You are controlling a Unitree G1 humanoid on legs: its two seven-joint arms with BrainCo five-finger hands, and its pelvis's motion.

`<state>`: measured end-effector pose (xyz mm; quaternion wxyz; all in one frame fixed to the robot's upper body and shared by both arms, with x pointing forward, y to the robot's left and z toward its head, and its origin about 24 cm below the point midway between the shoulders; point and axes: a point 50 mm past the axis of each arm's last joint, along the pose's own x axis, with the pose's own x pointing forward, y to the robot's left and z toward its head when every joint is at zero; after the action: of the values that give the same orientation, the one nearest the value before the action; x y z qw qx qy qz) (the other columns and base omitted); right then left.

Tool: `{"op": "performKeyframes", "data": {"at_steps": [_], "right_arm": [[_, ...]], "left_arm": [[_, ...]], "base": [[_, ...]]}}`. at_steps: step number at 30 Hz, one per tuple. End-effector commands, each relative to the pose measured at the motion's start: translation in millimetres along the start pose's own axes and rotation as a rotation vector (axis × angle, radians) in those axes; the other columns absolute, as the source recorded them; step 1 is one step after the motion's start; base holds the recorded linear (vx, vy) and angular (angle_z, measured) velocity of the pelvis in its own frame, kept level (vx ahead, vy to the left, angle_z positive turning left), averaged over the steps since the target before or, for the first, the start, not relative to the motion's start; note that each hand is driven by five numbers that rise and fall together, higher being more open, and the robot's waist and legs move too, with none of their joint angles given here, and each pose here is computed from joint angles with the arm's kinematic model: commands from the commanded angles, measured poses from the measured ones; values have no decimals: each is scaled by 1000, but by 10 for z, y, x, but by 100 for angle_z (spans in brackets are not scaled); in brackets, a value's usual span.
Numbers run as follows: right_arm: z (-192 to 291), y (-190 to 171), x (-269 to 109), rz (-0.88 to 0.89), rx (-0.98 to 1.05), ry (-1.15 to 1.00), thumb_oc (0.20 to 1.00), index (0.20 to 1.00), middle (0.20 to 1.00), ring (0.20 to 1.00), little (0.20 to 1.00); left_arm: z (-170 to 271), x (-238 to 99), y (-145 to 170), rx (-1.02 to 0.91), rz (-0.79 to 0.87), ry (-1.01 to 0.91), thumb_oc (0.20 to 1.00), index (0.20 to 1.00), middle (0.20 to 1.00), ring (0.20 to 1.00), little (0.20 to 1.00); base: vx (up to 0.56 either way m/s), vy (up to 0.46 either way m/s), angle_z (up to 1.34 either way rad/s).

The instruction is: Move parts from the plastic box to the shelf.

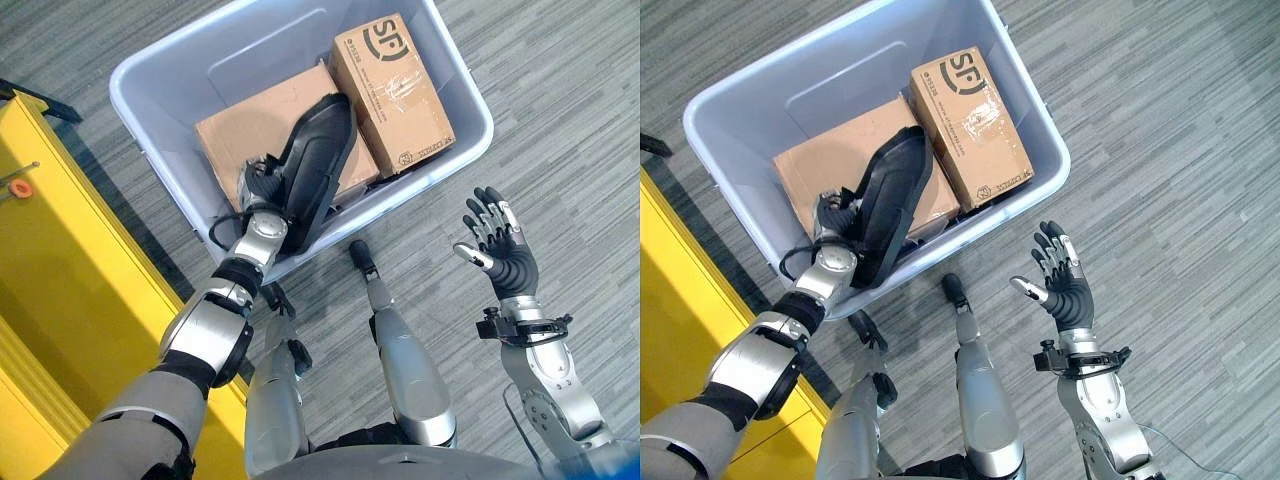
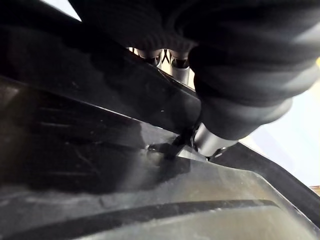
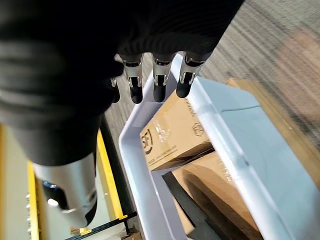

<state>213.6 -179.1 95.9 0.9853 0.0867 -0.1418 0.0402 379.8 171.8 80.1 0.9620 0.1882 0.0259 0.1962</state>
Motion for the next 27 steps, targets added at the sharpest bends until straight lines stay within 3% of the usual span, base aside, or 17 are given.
{"op": "performKeyframes", "data": {"at_steps": [1,9,16,27], "right_arm": [[205,-155,48,-54,-5,-104,1000,1000,1000,1000,1000],[173,-234,27,-92,-23,-73,1000,1000,1000,1000,1000],[161,-313,47,-84,-72,-36,1000,1000,1000,1000,1000],[83,-342,22,-40,-73,38,1000,1000,1000,1000,1000]], "left_arm": [[133,-10,27,-117,9,-63,200,200,200,200,200],[299,-182,437,-262,37,-273,200,200,200,200,200],[283,-512,838,-243,-26,-441,200,200,200,200,200],[-80,-836,1114,-149,-156,-379,200,200,200,200,200]], "base": [[23,5,9],[43,17,14],[51,16,17],[12,-40,21]]}}
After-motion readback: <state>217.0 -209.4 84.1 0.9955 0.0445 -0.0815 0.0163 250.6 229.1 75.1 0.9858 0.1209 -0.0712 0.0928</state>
